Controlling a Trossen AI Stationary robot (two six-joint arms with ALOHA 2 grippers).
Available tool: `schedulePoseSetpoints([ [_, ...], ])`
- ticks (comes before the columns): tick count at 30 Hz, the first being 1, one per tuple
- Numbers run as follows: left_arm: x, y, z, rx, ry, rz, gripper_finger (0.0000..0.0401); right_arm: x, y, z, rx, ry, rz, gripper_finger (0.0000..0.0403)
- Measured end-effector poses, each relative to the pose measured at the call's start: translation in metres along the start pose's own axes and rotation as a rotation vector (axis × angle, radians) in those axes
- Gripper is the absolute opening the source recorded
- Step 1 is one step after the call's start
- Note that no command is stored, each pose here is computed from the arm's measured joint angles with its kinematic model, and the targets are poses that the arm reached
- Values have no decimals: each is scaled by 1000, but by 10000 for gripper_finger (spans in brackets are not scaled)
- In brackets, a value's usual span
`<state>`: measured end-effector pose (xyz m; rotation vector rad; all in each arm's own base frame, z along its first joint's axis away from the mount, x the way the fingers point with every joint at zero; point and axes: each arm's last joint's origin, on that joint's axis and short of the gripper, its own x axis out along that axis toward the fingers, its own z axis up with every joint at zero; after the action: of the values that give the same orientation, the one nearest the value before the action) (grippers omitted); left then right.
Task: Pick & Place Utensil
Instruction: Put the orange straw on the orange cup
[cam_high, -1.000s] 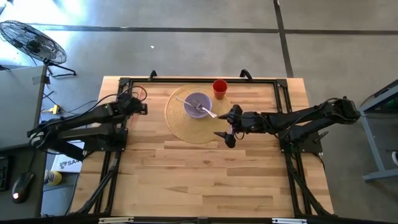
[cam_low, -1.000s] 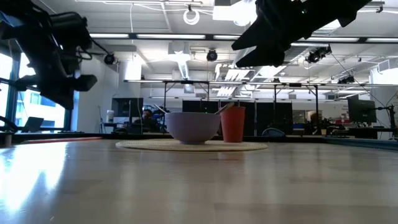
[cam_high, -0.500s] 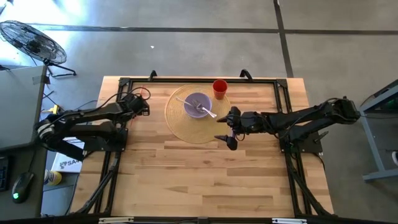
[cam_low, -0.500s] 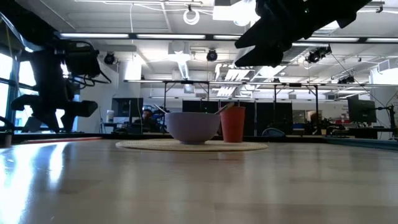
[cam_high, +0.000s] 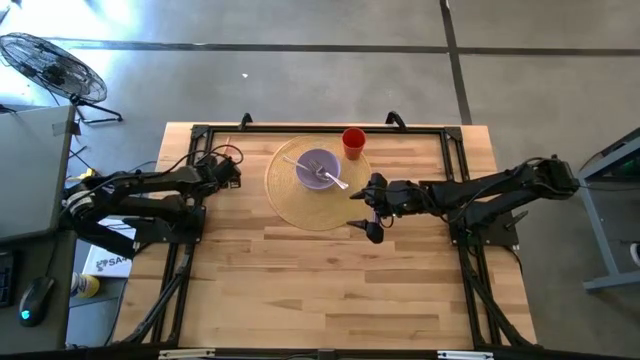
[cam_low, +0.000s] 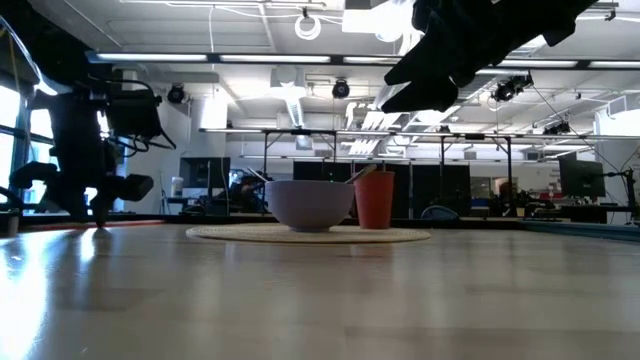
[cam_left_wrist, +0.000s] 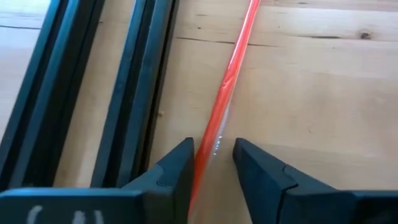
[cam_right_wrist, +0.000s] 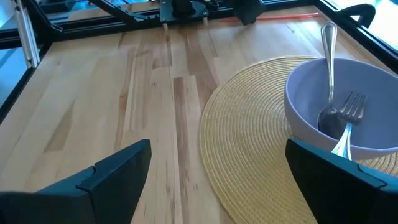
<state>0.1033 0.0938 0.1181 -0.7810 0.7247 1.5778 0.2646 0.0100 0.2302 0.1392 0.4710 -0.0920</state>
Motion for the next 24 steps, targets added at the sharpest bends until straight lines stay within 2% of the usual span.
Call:
schedulePoseSetpoints([
  [9, 1, 0, -3, -10, 43, -31, 12, 0, 0, 0, 2, 0, -2, 366],
  [15, -7, -4, -9, 42, 47, -90, 10, 0, 0, 0, 4, -2, -2, 367],
  [19, -24, -15, -11, 69, 70, -256, 3, 0, 0, 2, 3, -19, 1, 367],
  [24, -56, -34, -12, 110, -69, -547, 2, 0, 1, 6, -14, -64, 7, 367],
])
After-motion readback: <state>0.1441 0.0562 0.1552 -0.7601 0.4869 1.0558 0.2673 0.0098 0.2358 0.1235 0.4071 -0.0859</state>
